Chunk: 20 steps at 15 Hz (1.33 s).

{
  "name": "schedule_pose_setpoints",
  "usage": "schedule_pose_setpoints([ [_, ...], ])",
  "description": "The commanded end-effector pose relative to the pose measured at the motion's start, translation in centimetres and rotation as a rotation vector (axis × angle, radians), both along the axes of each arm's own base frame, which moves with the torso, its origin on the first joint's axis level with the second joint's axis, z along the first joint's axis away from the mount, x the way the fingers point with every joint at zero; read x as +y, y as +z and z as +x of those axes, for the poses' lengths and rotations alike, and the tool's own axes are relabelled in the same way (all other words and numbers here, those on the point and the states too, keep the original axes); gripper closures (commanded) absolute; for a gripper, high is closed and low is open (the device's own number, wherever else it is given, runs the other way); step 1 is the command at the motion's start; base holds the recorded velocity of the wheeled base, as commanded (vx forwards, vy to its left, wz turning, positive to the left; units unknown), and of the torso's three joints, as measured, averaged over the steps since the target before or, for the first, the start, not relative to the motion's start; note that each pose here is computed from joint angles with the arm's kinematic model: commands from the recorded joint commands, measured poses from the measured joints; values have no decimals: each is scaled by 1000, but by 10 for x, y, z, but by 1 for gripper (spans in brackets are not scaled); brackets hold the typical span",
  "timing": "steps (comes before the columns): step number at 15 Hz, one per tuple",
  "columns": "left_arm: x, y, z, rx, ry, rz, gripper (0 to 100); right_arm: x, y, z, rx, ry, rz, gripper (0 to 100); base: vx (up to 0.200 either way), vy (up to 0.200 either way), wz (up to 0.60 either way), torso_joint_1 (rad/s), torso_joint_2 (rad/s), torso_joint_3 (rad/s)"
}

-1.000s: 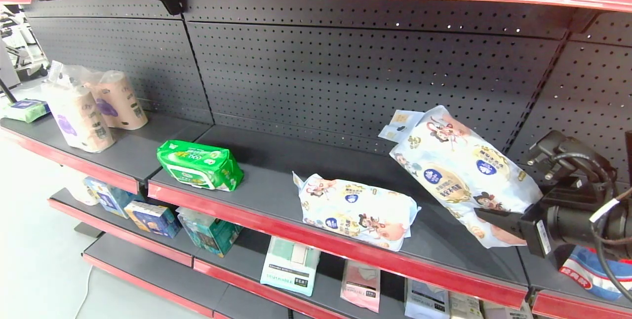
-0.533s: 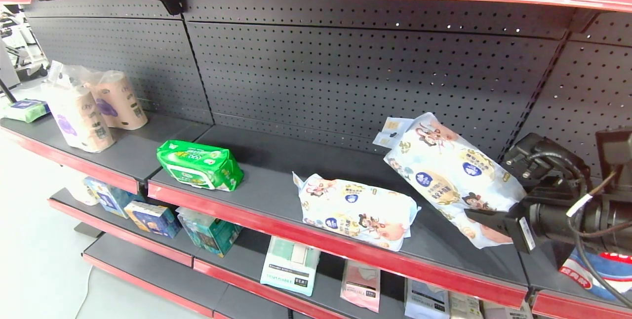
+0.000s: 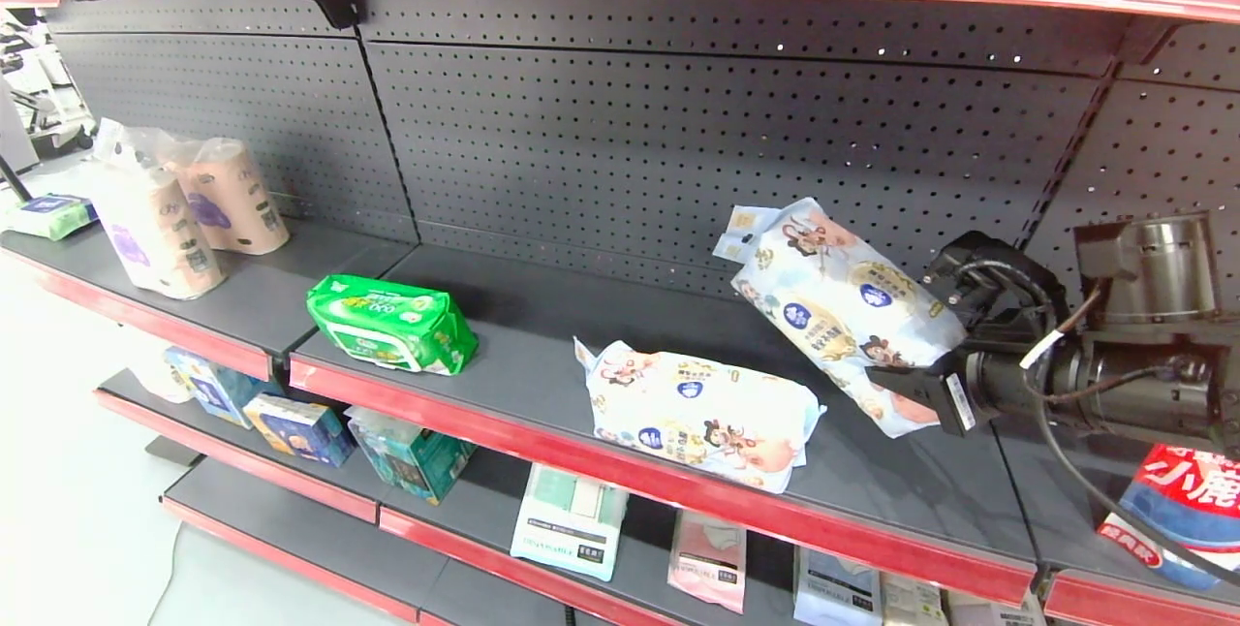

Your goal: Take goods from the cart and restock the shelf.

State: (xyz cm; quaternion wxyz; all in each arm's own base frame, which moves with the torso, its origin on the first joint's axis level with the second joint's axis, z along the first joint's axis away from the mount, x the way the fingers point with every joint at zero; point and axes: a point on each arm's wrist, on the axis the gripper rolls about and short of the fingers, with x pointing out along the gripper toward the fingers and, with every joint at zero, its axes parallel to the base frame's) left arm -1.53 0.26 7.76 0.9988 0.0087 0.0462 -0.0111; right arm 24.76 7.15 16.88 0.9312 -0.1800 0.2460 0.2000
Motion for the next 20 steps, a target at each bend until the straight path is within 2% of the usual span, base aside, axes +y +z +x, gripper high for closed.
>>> schedule_pose_setpoints([
  [1,0,0,0,2,0,0,0,2,-3,17,8,-6,-5,100,0,0,0,0,0,0],
  [7,0,0,0,2,0,0,0,1,-8,45,17,-20,-15,100,0,0,0,0,0,0],
  [10,0,0,0,2,0,0,0,-19,-17,59,14,70,-81,100,0,0,0,0,0,0],
  [12,0,0,0,2,0,0,0,-23,-22,67,23,84,-88,100,0,0,0,0,0,0],
  [16,0,0,0,2,0,0,0,-17,-28,90,14,116,-117,100,0,0,0,0,0,0],
  [20,0,0,0,2,0,0,0,-11,-30,101,27,239,-170,100,0,0,0,0,0,0],
])
